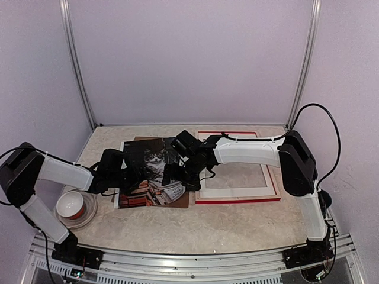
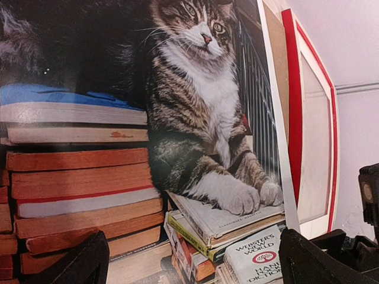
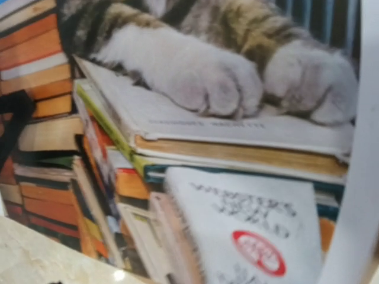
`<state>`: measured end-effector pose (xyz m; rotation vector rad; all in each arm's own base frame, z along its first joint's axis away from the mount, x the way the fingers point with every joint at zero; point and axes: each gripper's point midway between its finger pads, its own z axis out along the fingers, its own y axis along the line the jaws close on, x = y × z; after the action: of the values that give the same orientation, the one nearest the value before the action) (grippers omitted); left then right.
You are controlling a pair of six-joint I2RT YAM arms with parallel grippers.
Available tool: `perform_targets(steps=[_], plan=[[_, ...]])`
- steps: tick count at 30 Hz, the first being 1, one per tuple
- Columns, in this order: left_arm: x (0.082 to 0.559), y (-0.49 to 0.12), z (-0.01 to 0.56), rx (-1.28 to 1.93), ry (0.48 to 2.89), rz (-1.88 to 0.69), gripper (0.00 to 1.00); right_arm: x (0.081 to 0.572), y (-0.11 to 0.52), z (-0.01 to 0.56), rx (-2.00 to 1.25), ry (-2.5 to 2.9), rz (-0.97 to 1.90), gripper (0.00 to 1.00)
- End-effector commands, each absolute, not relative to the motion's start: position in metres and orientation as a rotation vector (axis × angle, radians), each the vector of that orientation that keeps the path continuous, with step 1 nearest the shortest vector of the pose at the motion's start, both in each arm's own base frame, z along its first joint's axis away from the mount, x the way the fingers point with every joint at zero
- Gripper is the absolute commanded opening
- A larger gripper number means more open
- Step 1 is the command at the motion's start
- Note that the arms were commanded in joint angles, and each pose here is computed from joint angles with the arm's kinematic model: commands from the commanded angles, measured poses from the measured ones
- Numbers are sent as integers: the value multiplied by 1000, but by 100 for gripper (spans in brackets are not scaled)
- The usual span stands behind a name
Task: Put the photo into the frame
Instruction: Pick up the photo from the backboard.
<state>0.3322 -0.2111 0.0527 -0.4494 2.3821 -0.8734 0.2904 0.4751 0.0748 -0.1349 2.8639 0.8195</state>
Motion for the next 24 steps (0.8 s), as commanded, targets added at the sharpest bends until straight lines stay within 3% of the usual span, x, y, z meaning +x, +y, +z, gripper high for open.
perform_targets(steps=[1,9,15,19,24], plan=[[323,-211,40,-447,2428,-868,99,290,470,63,-94,2881,876,93],[324,-210,44,-449,2418,-870,99,287,460,42,-12,2853,1038,91],[322,-211,40,-451,2430,-871,99,294,461,56,-26,2734,1201,83],[322,-210,41,-453,2427,-869,99,298,460,67,-33,2676,1251,72],[322,-210,43,-452,2423,-871,99,300,459,72,-29,2642,1312,46]])
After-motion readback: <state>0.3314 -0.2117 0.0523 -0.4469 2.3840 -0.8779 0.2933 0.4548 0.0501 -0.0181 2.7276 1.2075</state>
